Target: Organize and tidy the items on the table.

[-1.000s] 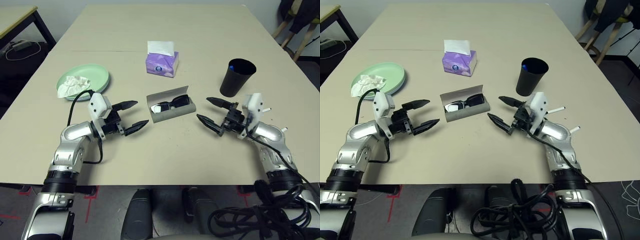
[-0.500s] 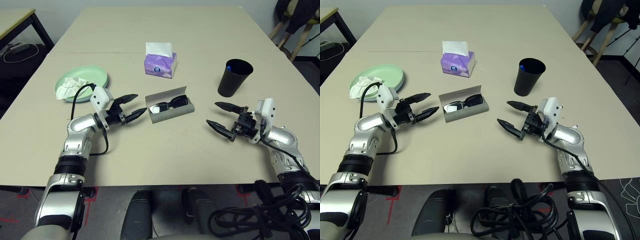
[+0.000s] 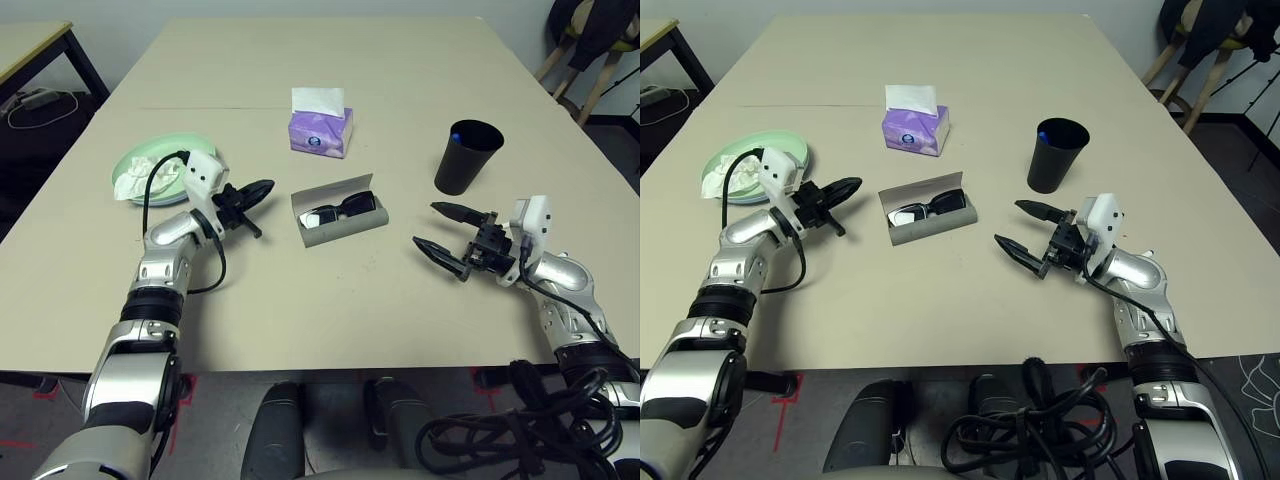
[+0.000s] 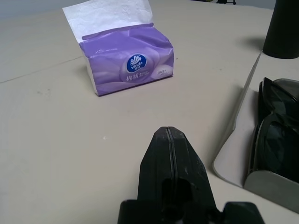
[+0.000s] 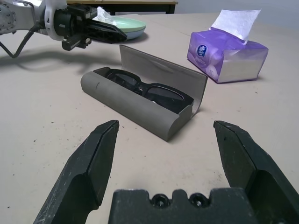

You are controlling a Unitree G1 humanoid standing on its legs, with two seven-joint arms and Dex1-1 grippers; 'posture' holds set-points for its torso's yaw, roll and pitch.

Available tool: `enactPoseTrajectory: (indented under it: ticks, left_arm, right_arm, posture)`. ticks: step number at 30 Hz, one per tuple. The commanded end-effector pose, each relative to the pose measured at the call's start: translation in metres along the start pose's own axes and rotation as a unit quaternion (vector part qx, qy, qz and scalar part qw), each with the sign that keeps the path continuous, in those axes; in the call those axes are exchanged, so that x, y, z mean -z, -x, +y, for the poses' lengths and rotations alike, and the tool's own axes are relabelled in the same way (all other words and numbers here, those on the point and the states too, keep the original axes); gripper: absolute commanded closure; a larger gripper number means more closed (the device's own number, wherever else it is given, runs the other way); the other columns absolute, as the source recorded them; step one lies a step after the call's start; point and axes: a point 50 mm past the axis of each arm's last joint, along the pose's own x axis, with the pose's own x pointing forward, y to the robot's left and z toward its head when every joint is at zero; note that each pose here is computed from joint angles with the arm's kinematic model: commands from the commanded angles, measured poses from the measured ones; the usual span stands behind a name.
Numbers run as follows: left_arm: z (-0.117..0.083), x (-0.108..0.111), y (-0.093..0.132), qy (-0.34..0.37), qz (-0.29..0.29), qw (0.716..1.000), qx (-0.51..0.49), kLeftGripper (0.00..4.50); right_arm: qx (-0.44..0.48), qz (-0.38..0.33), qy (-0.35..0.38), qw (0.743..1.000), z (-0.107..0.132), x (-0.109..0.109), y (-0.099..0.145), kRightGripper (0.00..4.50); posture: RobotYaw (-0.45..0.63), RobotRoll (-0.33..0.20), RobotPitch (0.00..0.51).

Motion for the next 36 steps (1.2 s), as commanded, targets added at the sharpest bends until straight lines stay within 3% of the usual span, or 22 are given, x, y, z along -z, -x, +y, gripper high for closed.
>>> enactPoseTrajectory:
  ticks: [1,9,19,22,25,28,36]
  left_arm:
    - [-0.009,0.0,-0.011,-0.008,0.002,1.0,0.026,4.48]
    - [-0.043,0.003,-0.019,-0.005,-0.018,0.988,0.151,4.48]
    - [-0.061,0.025,0.003,-0.006,0.067,0.968,0.243,4.48]
    - [-0.056,0.013,-0.002,-0.012,0.032,0.977,0.211,4.48]
    - [-0.051,-0.014,-0.012,-0.001,-0.044,0.981,0.19,4.48]
    - [-0.055,-0.03,-0.015,-0.009,-0.066,0.974,0.218,3.58]
    - [-0.076,-0.038,-0.011,-0.025,-0.038,0.952,0.304,0.42]
  right_arm:
    - [0.001,-0.001,-0.001,1.0,0.002,0.001,0.003,0.0]
    - [0.007,0.002,0.002,1.0,0.002,0.0,0.005,0.0]
    - [0.005,0.008,0.013,1.0,-0.001,-0.004,0.002,0.0]
    - [0.003,0.027,0.004,1.0,-0.003,-0.004,0.0,0.0]
    - [-0.03,0.056,-0.005,0.998,-0.005,-0.007,-0.003,0.0]
    - [-0.062,0.077,-0.007,0.995,-0.012,-0.014,-0.003,0.0]
    - [-0.203,0.178,-0.005,0.963,-0.037,-0.031,0.011,0.0]
  posture:
    - [0.08,0.0,0.101]
    - [0.07,0.0,0.093]
    - [0.07,0.0,0.089]
    - [0.07,0.0,0.092]
    - [0.07,0.0,0.096]
    - [0.08,0.0,0.097]
    - [0.08,0.0,0.102]
